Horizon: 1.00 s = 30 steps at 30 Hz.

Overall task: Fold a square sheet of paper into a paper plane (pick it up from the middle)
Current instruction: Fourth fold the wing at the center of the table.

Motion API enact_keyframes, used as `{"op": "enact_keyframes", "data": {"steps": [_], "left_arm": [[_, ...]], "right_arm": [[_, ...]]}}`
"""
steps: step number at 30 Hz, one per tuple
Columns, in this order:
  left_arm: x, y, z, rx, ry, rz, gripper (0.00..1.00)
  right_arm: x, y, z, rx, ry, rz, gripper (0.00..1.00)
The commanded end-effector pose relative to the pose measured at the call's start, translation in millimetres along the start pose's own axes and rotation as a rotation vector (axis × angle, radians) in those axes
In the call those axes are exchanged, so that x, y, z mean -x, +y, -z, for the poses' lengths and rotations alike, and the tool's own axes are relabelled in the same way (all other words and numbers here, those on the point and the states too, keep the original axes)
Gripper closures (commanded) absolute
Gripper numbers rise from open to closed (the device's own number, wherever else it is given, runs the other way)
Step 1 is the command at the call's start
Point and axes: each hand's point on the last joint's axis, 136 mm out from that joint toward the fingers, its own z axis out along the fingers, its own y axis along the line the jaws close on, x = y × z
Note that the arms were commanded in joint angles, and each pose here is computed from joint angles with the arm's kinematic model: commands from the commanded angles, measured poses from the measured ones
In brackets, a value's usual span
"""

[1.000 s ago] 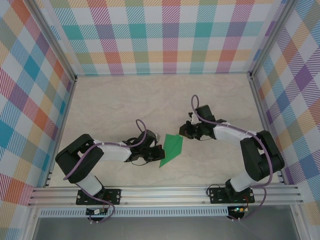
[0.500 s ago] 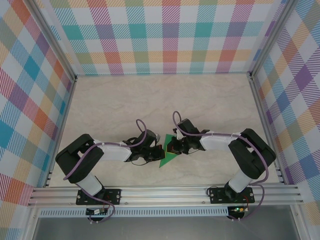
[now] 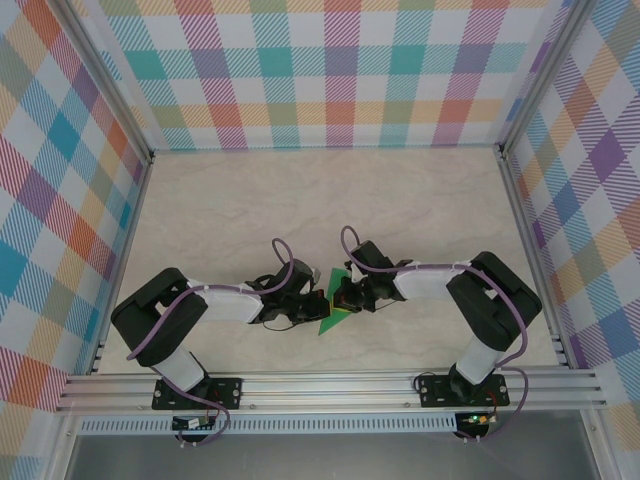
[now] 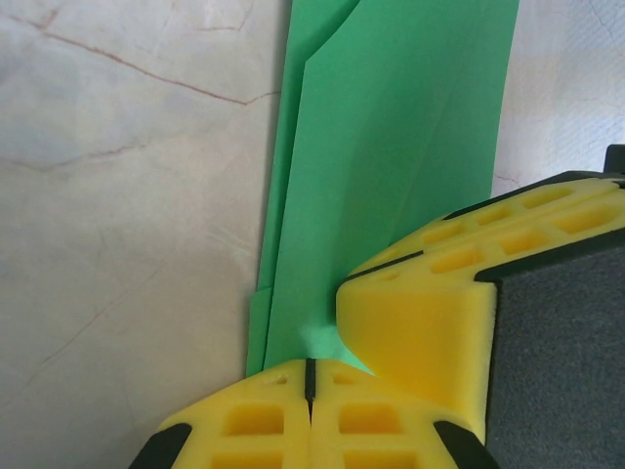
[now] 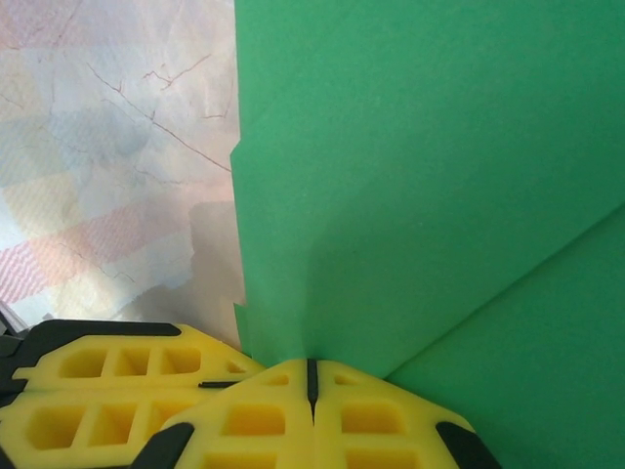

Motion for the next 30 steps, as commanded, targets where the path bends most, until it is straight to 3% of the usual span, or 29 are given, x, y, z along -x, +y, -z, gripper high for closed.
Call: {"op": "enact_keyframes", "data": {"steps": [1,7,18,30], "left_arm": [[-48.1,106.8,4.4,0.388,0.115,0.086,1.0],[-50.8,112.1,4.6,0.397,0.119,0.09,1.0],[-52.2,112.1,4.6,0.391,0.121,0.092,1.0],[-55.2,115.5,7.2,0.399,0.122,0.092,1.0]], "right_arm": [[9.8,-32.3,1.1,-0.174,-0.068,-0.004,1.0],[26.7,-38.8,5.7,-0.214,-0.12,0.007,1.0],[48.2,-41.6,14.9,-0.049,-0.169,-0.028,1.0],[86.0,-58.6,35.2,-0.02,-0.212,-0.082,0.98]]}}
